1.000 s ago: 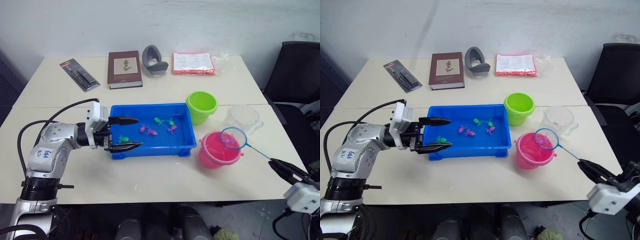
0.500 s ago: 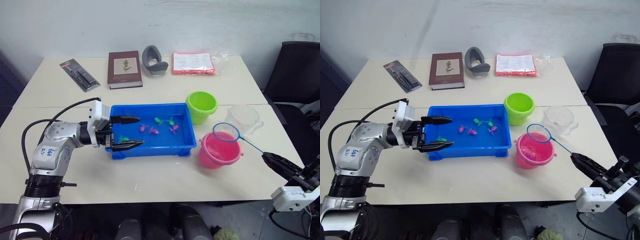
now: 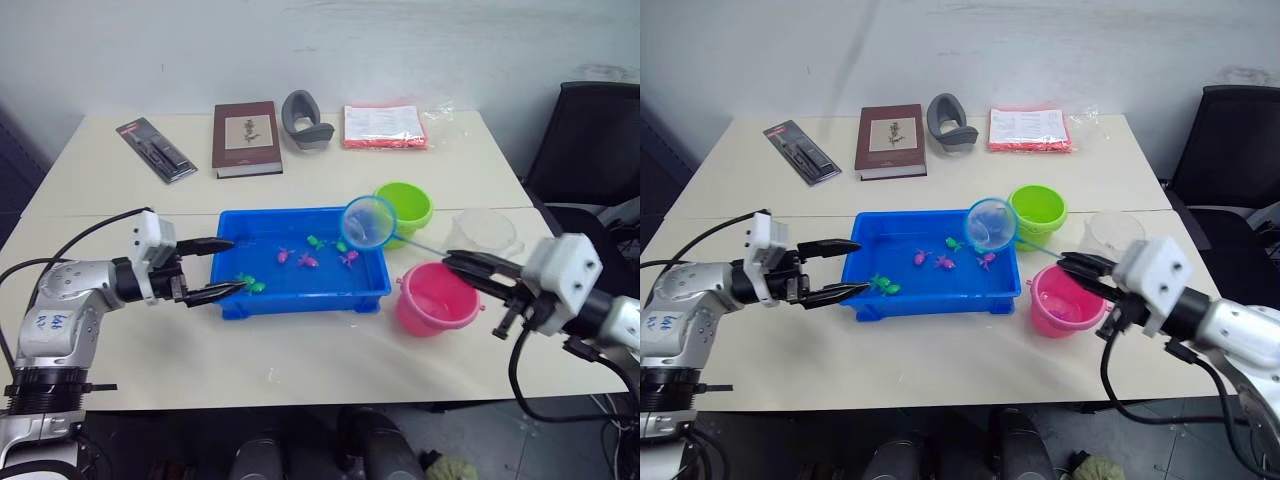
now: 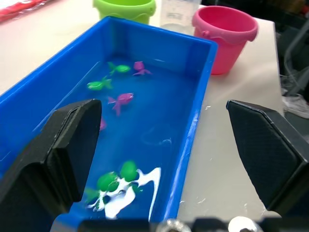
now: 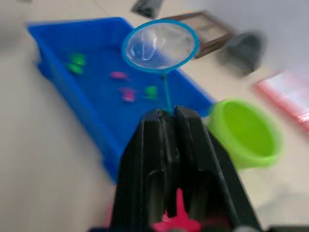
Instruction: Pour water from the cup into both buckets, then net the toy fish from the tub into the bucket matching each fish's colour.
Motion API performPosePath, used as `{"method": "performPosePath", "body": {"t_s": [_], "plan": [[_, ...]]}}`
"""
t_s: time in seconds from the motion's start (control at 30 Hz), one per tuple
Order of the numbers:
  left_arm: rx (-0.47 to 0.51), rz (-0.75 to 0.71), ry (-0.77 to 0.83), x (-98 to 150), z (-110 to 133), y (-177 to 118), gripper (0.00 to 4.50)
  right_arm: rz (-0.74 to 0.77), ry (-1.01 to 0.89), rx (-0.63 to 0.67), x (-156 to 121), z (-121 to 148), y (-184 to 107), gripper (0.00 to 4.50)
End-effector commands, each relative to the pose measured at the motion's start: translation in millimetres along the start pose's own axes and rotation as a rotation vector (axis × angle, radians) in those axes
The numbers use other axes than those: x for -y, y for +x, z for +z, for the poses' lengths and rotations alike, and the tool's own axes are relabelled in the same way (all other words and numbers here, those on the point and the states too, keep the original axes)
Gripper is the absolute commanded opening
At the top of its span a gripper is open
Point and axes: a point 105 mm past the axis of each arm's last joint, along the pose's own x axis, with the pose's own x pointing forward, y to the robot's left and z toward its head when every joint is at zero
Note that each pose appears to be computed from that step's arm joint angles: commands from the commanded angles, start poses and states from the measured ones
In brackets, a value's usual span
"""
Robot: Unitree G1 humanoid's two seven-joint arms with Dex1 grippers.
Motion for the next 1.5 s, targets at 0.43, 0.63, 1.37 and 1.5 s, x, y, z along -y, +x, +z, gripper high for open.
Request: {"method": "performPosePath", "body": {"t_s": [0.43,0.63,1.37,1.5], "plan": [[0.027,0.015,0.082,5.2,21.4,2.6,4.44,0.065,0.426,-0.480,7.5,-36.2,54.9,0.00],[0.043,0.029,0.106,4.3,27.4,5.2,4.44,0.065,0.450,-0.586,15.3,-36.4,49.5,0.00],[0.063,0.060,0.105,8.8,28.4,8.5,4.44,-0.158,0.312,-0.668,46.1,-26.4,74.8,0.00],[0.069,0.067,0.104,8.4,27.9,8.4,4.44,-0.199,0.303,-0.669,51.0,-26.8,77.4,0.00]]}}
